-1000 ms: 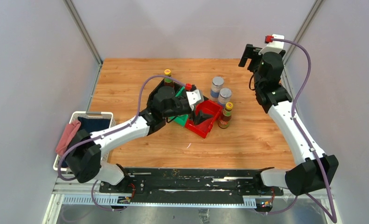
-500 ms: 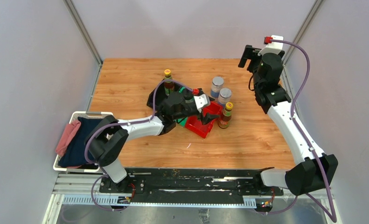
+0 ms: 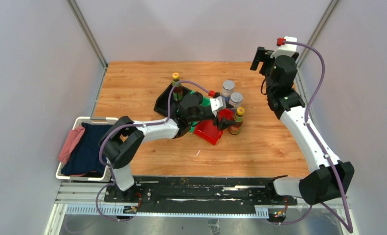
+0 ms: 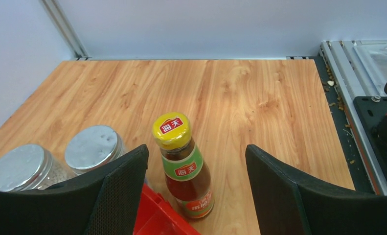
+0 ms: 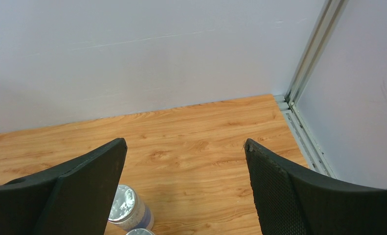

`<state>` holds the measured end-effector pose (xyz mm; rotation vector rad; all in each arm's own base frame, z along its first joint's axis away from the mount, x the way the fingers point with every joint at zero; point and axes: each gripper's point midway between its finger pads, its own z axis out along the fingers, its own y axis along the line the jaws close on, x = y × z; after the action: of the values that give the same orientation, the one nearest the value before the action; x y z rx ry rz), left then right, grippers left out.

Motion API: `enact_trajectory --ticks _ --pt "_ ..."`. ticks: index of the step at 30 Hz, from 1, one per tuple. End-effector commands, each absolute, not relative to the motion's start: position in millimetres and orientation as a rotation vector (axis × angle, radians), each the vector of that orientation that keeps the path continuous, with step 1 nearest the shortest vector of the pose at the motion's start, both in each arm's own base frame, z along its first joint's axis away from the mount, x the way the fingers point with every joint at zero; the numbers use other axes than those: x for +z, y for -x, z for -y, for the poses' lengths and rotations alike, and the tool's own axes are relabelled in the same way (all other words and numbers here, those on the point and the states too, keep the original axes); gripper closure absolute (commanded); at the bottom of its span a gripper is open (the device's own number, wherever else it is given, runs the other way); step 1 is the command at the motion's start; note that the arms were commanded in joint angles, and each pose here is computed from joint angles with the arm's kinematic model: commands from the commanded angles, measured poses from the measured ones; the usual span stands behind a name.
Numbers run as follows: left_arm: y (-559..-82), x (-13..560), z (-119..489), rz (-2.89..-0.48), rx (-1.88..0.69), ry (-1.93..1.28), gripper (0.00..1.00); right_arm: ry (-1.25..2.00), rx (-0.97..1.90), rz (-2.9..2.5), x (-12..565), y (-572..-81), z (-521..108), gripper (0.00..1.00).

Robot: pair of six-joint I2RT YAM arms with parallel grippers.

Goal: Organize the condiment bottles
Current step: Pick up the bottle from the center of the board.

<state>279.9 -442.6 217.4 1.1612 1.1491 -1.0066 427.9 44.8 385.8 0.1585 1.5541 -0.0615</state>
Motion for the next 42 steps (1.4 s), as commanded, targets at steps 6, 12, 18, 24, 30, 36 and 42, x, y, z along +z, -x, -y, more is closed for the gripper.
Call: enact_trajectory --ticks 6,12,18,24,30,36,42 --pt "-272 210 458 -1.151 -1.085 -1.197 0.23 -0.176 -0.097 -1.538 389 -429 -37 0.06" --pt "-274 208 465 -1.153 -1.095 -1.204 0.23 -0.174 -0.100 -1.536 390 -429 -37 0.06" --pt "-277 207 473 -1.149 -1.093 -1.202 0.23 -0.171 -0.102 -1.528 393 -427 -36 0.06" --pt "-280 205 477 -1.152 -1.089 -1.199 0.23 -0.168 -0.102 -1.526 394 -427 -36 0.06" --pt "-287 203 481 -1.152 -1.069 -1.194 0.23 -0.162 -0.099 -1.529 393 -427 -37 0.06" --pt "-292 198 485 -1.154 -1.060 -1.194 0.24 -0.161 -0.101 -1.530 393 -428 -37 0.06" --pt "-296 194 489 -1.157 -1.055 -1.197 0.25 -0.157 -0.104 -1.535 390 -430 -38 0.06"
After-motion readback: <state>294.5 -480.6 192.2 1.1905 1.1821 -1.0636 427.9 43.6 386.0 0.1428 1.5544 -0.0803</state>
